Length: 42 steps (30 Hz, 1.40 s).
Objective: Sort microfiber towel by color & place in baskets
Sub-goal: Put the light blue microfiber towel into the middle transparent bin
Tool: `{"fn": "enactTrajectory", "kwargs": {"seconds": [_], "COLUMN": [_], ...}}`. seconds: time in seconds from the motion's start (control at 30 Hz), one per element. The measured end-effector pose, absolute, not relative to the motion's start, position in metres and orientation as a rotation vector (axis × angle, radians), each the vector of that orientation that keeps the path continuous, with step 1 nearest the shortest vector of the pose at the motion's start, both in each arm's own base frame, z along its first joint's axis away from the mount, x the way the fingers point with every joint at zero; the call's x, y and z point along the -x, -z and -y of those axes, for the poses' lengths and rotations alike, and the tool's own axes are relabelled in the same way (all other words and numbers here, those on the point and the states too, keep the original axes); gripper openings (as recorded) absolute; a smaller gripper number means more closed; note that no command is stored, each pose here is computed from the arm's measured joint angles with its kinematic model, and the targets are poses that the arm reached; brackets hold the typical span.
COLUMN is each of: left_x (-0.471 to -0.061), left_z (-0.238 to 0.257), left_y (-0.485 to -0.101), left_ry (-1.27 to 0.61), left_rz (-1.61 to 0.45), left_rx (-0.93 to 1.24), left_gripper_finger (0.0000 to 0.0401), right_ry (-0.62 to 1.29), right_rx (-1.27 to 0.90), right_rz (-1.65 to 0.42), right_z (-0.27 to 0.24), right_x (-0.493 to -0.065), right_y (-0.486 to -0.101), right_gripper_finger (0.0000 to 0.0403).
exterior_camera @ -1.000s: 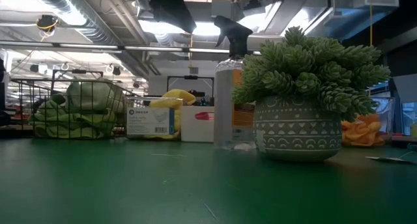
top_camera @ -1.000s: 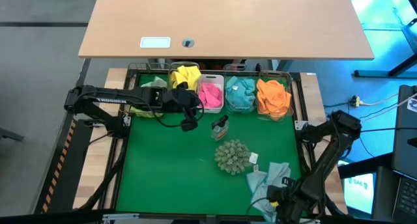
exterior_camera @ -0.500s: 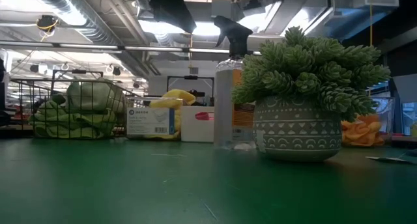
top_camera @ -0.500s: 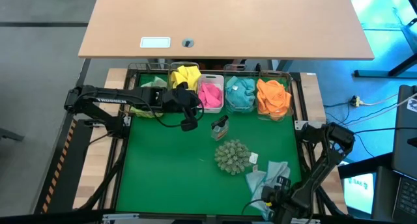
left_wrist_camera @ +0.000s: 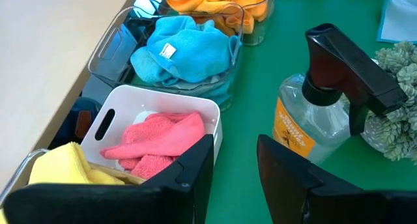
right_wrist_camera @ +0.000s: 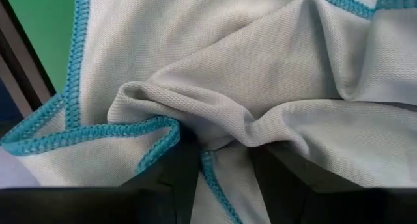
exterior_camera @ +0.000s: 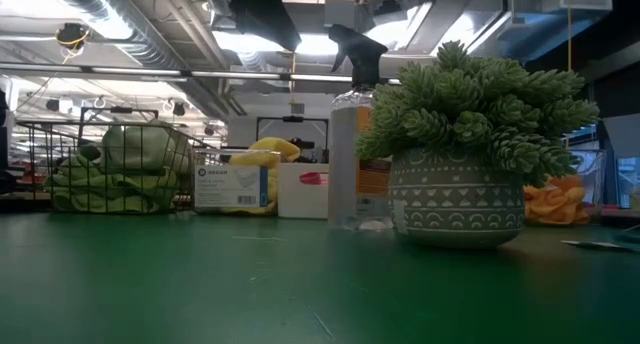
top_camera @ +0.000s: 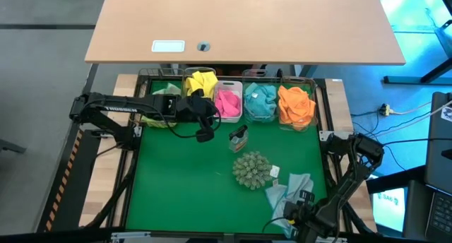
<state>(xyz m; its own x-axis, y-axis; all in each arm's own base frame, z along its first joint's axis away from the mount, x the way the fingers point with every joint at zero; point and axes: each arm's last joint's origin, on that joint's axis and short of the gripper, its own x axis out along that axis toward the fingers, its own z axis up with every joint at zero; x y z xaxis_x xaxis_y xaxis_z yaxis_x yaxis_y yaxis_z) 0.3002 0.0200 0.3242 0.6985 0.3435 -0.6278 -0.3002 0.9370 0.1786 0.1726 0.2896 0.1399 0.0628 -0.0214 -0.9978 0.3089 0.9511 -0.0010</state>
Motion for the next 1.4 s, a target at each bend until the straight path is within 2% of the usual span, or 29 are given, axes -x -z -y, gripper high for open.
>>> {"fn": "enactTrajectory", "kwargs": {"seconds": [0.13, 0.3, 0.37, 0.53, 0.73, 1.1, 1.27, 1.4], "left_x": [-0.3, -0.298, -0.293, -0.275, -0.243, -0.153, -0.123, -0.105], "left_z": [-0.02, -0.018, -0.018, -0.016, -0.015, -0.013, -0.01, -0.009], "left_y": [-0.324, -0.328, -0.333, -0.35, -0.376, -0.41, -0.41, -0.39], "left_ry": [-0.358, -0.336, -0.33, -0.32, -0.303, -0.296, -0.249, -0.212], "left_rz": [-0.712, -0.709, -0.694, -0.641, -0.566, -0.481, -0.428, -0.417], "left_rx": [-0.065, -0.112, -0.123, -0.129, -0.189, -0.193, -0.159, -0.135], "left_gripper_finger": [0.0112, 0.0112, 0.0112, 0.0112, 0.0112, 0.0112, 0.0112, 0.0112], "right_ry": [0.268, 0.284, 0.273, 0.272, 0.307, 0.364, 0.371, 0.378], "right_rx": [-0.237, -0.237, -0.224, -0.217, -0.201, -0.225, -0.226, -0.217], "right_rz": [-1.496, -1.502, -1.503, -1.495, -1.415, -1.315, -1.252, -1.157], "right_z": [-0.287, -0.282, -0.282, -0.281, -0.275, -0.259, -0.248, -0.234], "right_x": [-0.175, -0.18, -0.181, -0.181, -0.18, -0.178, -0.175, -0.169], "right_y": [-0.139, -0.139, -0.139, -0.14, -0.151, -0.181, -0.202, -0.226], "right_gripper_finger": [0.0111, 0.0027, 0.001, 0.0027, 0.0006, 0.0005, 0.0004, 0.0002]}}
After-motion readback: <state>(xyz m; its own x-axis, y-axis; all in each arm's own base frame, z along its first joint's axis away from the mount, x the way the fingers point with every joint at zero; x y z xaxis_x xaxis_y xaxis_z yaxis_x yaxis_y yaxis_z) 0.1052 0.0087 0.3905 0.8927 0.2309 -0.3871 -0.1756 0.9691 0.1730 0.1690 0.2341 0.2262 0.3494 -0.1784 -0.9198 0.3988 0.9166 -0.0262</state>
